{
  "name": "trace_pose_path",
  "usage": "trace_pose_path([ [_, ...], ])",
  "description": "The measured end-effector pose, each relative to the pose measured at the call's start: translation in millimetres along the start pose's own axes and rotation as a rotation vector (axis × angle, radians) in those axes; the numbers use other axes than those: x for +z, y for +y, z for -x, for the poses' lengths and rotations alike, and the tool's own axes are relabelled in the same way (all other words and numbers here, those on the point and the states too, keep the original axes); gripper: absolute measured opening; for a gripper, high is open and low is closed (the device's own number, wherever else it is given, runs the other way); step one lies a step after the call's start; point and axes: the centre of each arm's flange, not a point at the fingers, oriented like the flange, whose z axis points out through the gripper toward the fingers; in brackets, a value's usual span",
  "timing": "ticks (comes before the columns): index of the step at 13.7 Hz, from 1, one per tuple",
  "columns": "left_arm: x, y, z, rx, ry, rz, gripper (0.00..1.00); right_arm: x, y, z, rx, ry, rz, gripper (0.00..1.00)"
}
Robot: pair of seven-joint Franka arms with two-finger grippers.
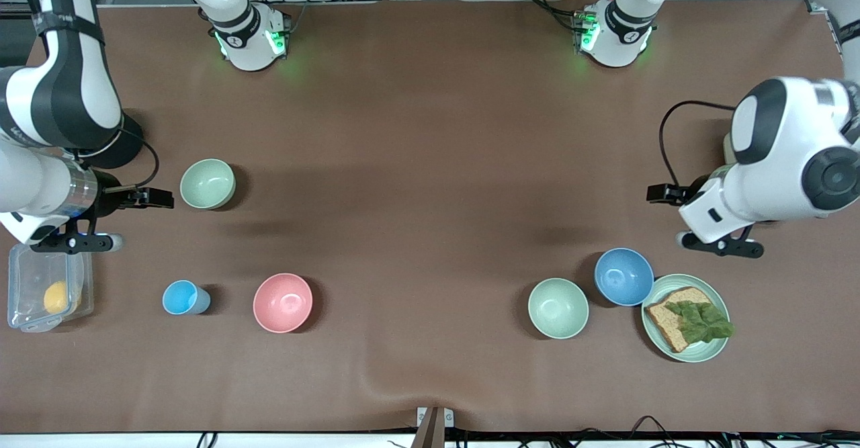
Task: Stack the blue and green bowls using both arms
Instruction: 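Reach the right gripper to the green bowl while the left reaches the blue bowl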
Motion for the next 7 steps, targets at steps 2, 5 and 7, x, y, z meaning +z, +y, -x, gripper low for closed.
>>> trace_pose_path([
  [2, 22.0, 0.5, -16.1, 0.002, 0.013, 0.0, 1.0, 23.0, 29.6, 4.9, -0.026, 0.001, -0.011, 1.0],
  [5, 53.6, 0.6, -32.7, 0.004, 0.057, -0.001, 1.0, 58.8, 56.8, 13.3, -0.04, 0.006, -0.026, 1.0],
  [7, 62.7, 1.3, -35.8, 0.005, 0.076, 0.0, 1.0, 88.3, 58.1, 20.4, -0.051, 0.039, -0.028, 1.0],
])
